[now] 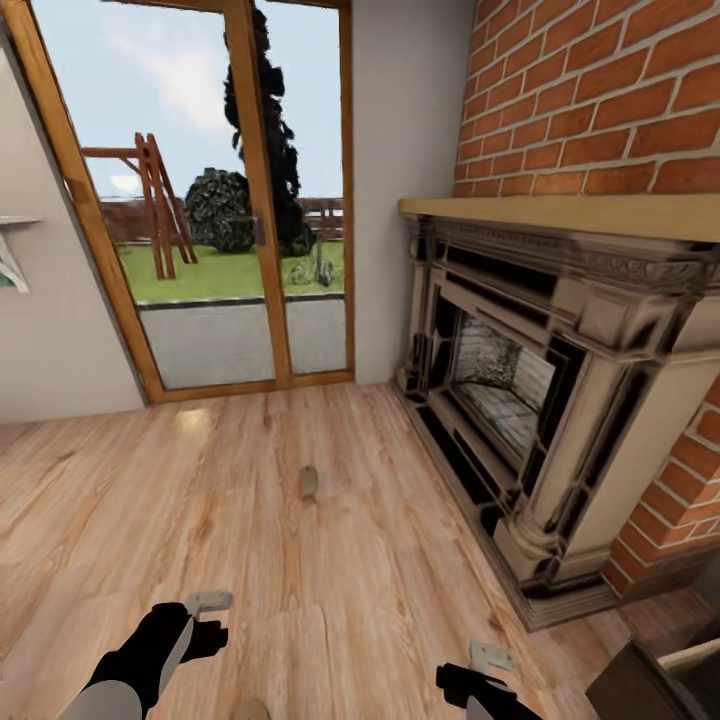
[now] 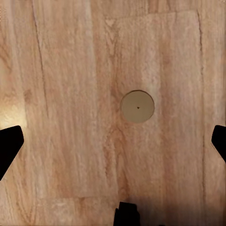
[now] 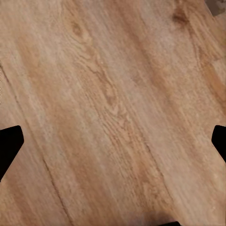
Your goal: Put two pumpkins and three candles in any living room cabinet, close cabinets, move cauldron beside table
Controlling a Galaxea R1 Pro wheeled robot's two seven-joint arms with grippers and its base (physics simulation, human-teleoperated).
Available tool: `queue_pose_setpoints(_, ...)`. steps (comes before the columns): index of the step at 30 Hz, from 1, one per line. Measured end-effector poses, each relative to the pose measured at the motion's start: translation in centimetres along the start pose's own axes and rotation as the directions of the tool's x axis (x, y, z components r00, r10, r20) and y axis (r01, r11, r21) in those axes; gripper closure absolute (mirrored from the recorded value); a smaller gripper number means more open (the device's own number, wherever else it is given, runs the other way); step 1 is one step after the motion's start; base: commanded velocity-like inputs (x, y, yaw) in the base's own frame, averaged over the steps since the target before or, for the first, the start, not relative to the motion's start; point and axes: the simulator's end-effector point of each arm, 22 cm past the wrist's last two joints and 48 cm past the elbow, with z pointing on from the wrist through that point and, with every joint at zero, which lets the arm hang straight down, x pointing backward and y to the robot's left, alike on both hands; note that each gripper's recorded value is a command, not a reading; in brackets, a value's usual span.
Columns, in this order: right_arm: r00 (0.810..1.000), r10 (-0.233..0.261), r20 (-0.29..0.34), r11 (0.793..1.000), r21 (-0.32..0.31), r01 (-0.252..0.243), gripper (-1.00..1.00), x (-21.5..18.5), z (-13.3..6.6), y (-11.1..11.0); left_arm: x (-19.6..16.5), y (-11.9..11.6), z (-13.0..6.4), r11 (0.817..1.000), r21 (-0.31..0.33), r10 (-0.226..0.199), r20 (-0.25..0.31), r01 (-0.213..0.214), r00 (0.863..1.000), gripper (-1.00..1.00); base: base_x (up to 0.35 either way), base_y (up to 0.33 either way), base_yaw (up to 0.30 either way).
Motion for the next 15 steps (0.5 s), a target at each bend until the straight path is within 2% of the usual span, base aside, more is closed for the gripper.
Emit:
queue_pose_setpoints(10, 1.0, -0.001, -0.001, 1.0, 0.0, 0.001, -1.0, 0.01, 0.0, -0.02, 0.01, 0.01, 0.0, 1.0, 0.0, -0.001, 0.0, 0.001, 1.0, -1.0, 0.257, -0.218, 0.284)
queue_pose_setpoints(15, 1.0, 0.0, -0.001, 1.0, 0.0, 0.0, -1.0, 0.02, 0.0, 0.0, 0.0, 0.02, 0.0, 1.0, 0.0, -0.001, 0.0, 0.001, 1.0, -1.0, 0.129, -0.133, 0.287)
